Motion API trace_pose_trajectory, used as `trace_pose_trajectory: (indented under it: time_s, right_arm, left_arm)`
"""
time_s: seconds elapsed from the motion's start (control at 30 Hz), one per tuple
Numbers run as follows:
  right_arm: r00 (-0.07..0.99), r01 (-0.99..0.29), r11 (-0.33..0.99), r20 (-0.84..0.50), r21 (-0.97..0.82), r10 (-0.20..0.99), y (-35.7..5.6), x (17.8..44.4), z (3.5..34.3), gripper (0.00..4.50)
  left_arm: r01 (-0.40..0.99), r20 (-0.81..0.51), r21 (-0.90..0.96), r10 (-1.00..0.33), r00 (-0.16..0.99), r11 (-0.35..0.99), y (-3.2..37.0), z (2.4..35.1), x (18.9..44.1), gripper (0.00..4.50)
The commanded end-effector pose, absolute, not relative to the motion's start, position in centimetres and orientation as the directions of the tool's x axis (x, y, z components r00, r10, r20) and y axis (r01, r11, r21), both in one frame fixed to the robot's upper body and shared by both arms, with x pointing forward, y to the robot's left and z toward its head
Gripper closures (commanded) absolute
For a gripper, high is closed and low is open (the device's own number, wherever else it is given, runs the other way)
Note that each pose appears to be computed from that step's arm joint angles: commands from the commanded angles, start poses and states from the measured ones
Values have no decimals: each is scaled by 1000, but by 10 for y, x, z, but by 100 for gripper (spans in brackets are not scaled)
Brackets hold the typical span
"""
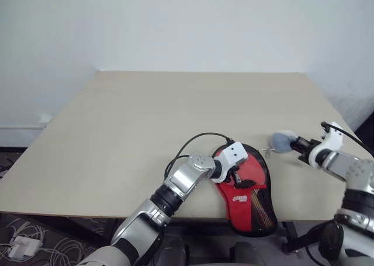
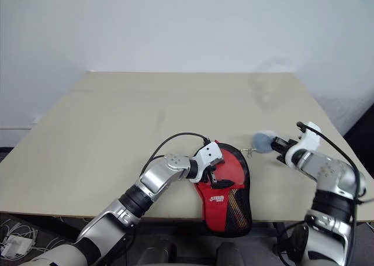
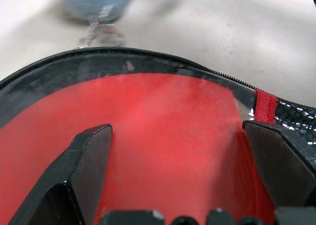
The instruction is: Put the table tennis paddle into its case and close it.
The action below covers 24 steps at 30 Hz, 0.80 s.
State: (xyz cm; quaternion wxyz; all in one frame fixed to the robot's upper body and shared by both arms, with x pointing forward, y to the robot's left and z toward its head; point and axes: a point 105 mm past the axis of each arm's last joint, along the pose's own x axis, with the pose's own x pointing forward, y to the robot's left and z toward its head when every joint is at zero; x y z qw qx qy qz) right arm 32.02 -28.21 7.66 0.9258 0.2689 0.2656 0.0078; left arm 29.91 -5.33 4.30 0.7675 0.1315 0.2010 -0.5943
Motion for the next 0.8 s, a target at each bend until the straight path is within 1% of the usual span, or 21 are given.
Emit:
trace_pose_trajectory:
  time_s: [0.03, 0.3, 0.47, 0.57, 0.8]
  right_arm:
    - [894, 91, 882, -429, 463, 133, -302, 296, 104, 448]
    - [813, -172, 865, -428, 472, 395, -289, 243, 114, 448]
    - [730, -281, 843, -468, 459, 498, -284, 213, 106, 448]
    - [665, -324, 830, -515, 454, 542, -283, 197, 98, 448]
    - [585, -388, 814, -566, 433, 580, -287, 174, 94, 448]
  left_arm:
    - [934, -629, -120, -754, 190, 336, -21, -8, 292, 0]
    - [941, -628, -129, -760, 165, 312, -24, -9, 288, 0]
    - [941, -630, -132, -760, 162, 310, -24, -9, 287, 0]
    - [941, -630, -131, -759, 163, 311, -23, -9, 287, 0]
    - [938, -631, -136, -758, 166, 319, -22, -10, 288, 0]
